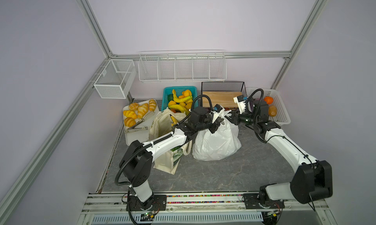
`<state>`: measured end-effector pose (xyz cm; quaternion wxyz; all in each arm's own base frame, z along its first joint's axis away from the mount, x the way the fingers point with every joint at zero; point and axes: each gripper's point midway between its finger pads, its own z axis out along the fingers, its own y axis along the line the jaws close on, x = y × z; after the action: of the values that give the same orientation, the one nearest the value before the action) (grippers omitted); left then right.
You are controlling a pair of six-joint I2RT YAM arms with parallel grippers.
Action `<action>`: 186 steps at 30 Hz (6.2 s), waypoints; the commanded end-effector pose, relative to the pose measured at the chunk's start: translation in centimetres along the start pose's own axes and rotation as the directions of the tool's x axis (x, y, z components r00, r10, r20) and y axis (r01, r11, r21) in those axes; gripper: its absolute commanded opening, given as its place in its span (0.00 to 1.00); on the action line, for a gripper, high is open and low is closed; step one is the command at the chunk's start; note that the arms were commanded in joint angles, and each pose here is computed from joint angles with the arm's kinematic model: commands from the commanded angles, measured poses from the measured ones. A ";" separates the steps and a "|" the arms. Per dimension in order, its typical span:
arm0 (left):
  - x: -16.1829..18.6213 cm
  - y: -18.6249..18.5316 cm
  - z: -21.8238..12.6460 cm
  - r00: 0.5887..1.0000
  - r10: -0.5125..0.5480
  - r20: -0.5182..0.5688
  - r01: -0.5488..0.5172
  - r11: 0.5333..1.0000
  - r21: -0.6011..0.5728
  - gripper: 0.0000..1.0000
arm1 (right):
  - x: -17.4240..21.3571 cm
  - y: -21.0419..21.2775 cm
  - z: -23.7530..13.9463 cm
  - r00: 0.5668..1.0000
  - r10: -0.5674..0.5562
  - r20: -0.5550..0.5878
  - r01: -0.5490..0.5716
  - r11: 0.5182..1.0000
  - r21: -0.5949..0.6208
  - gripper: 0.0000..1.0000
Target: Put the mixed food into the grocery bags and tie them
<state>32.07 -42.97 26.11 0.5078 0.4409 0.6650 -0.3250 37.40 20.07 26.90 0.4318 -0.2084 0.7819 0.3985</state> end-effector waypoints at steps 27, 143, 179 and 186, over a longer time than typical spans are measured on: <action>0.8 -0.5 0.8 1.000 0.031 -0.007 -0.030 0.999 0.030 0.00 | 0.4 -0.6 -1.5 0.979 -0.198 -0.036 0.198 0.980 -0.005 0.90; -0.8 -1.6 -5.0 0.967 0.213 -0.142 -0.175 0.954 0.242 0.13 | 3.9 3.7 0.2 0.926 -0.375 -0.036 0.364 0.916 -0.167 0.11; -0.5 0.4 -6.0 0.992 0.032 -0.119 -0.022 0.996 0.089 0.00 | 1.6 4.0 -1.2 0.969 -0.242 0.045 0.243 0.970 -0.017 0.07; 0.3 -0.5 -4.9 0.991 0.004 -0.131 0.009 0.995 0.100 0.00 | 0.7 4.4 -0.2 0.983 -0.132 0.131 0.138 0.990 -0.040 0.07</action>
<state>29.98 -37.97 27.89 0.4479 0.4911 0.6781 -0.3138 33.79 21.75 26.96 0.4885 -0.2657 0.7460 0.3664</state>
